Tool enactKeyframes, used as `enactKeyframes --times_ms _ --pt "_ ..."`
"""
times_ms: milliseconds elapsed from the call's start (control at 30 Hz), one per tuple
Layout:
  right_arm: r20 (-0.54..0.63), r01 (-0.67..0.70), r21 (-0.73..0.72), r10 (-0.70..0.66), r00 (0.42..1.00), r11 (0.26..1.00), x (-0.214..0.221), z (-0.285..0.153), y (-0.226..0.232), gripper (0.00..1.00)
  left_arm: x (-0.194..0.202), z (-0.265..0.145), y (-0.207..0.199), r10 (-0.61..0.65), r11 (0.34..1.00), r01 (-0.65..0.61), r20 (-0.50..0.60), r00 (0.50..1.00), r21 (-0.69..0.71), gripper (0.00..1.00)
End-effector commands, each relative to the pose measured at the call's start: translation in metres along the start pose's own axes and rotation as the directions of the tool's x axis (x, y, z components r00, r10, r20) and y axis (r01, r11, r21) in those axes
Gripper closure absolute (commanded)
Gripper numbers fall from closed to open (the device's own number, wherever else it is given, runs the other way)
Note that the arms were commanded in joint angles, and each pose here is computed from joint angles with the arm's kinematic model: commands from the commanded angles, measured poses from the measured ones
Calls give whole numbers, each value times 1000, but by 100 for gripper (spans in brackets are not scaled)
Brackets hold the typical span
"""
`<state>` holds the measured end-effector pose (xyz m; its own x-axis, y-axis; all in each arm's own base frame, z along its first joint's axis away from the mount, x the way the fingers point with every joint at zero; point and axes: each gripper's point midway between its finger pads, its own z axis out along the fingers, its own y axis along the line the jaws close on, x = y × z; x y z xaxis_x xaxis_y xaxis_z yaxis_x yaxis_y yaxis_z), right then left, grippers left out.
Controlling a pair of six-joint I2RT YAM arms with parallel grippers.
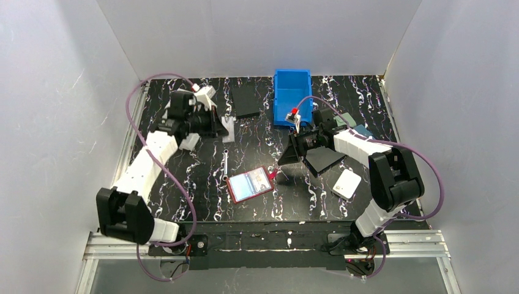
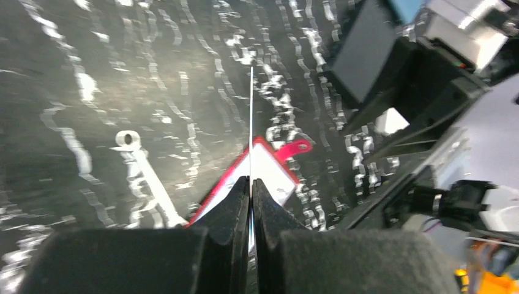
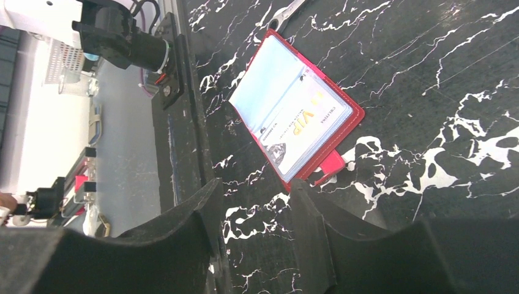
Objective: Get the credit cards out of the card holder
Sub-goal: Place the credit card in the storage box.
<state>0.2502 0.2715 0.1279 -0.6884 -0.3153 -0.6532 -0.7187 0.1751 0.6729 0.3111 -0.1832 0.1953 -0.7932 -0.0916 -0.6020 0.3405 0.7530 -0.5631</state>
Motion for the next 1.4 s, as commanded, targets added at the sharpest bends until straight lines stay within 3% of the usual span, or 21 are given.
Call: enactKeyframes --times_ms 0,167,367,800,1033,1367 --pt "21 96 26 -97 995 995 -19 -8 8 46 9 -26 45 171 971 -206 -250 953 -119 100" --pt "27 100 16 -101 995 995 -18 -8 10 47 -37 -21 64 326 920 -368 -257 910 -134 100" --pt "29 108 12 -108 994 994 -19 -8 13 47 -74 -7 95 413 867 -467 -274 869 -174 100" --pt "12 117 -5 -117 993 993 -12 2 16 48 -137 17 179 423 797 -514 -315 850 -317 100" --pt "-21 107 -21 -107 994 994 -3 11 16 48 -153 28 205 464 741 -572 -348 815 -351 100" --pt "-43 98 -28 -100 994 995 3 16 14 49 -140 47 224 432 770 -550 -370 822 -323 100"
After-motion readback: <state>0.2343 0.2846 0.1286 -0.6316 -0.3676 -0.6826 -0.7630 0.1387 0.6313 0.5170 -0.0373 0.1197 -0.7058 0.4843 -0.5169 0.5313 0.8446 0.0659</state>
